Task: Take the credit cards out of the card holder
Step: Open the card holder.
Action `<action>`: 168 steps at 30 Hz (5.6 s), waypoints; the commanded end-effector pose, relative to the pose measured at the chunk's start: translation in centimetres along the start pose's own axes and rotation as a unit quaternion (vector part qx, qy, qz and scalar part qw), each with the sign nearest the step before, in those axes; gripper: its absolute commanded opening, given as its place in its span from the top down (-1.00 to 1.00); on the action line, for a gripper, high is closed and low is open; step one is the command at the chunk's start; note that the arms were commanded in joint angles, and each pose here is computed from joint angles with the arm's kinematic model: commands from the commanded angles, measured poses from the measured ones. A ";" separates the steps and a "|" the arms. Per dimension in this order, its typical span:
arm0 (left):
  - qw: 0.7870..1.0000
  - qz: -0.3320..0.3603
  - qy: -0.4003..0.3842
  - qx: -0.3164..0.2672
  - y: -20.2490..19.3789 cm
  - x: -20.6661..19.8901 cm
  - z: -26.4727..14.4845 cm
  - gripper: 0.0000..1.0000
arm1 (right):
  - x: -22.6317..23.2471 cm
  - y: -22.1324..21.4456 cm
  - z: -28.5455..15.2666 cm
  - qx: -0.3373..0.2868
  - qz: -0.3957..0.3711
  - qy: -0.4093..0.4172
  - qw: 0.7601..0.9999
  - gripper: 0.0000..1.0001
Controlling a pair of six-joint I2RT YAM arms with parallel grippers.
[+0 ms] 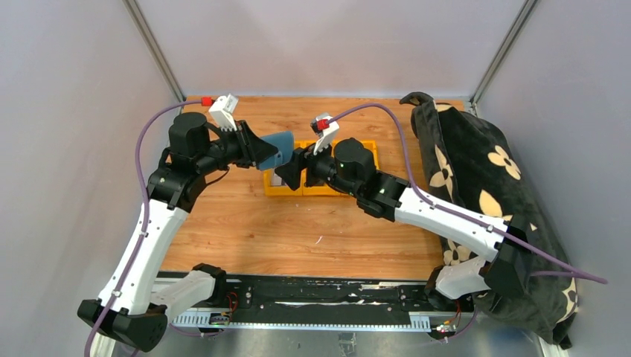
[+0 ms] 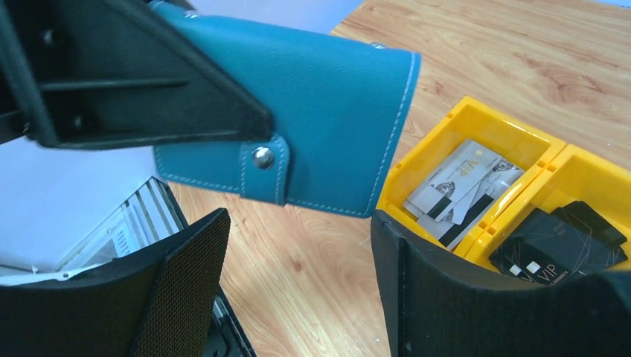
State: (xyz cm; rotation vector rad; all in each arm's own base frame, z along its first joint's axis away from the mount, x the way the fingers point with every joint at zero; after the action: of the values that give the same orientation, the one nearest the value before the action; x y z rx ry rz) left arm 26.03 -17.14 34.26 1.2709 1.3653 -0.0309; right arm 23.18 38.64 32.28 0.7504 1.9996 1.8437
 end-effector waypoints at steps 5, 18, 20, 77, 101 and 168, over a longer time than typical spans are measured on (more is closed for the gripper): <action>0.998 -0.039 -0.024 -0.034 0.9 -1.6 -0.8 1.00 | -0.1 4.4 0.9 -0.067 0.029 -0.027 0.997 -0.39; 0.996 -0.043 0.030 -0.075 1.4 0.9 -0.6 1.00 | -0.4 4.5 1.2 -0.050 -0.005 -0.113 0.992 -0.10; 0.995 -0.043 0.042 -0.081 1.6 1.4 -0.6 1.00 | -0.5 4.7 1.0 -0.048 -0.016 -0.131 0.990 -0.10; 0.989 -0.089 -0.096 -0.066 2.7 -5.4 -2.6 1.00 | 0.8 0.8 2.6 0.018 -0.032 -0.107 0.994 -0.01; 0.986 -0.078 -0.132 -0.069 3.6 -7.9 -4.2 1.00 | -0.7 0.1 0.8 0.021 -0.041 -0.138 0.989 1.00; 0.974 -0.034 -0.198 0.103 -3.8 -6.2 -4.5 1.00 | 3.2 7.8 -6.3 -0.113 0.163 0.221 0.955 0.75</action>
State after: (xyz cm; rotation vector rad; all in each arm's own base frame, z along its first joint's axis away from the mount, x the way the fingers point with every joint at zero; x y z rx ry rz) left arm 19.66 -19.18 41.53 1.2565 0.9819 -0.3193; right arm 18.26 36.13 37.61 0.7263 2.1079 2.4091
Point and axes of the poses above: each gripper's point midway between its finger pads, its own z axis out along the fingers, its own x axis along the line the jaws close on, y = z × x, the point moved 1 cm from there along -z, back along the fingers, and after that the axes turned 14 degrees about -z, right-handed, at the moved point
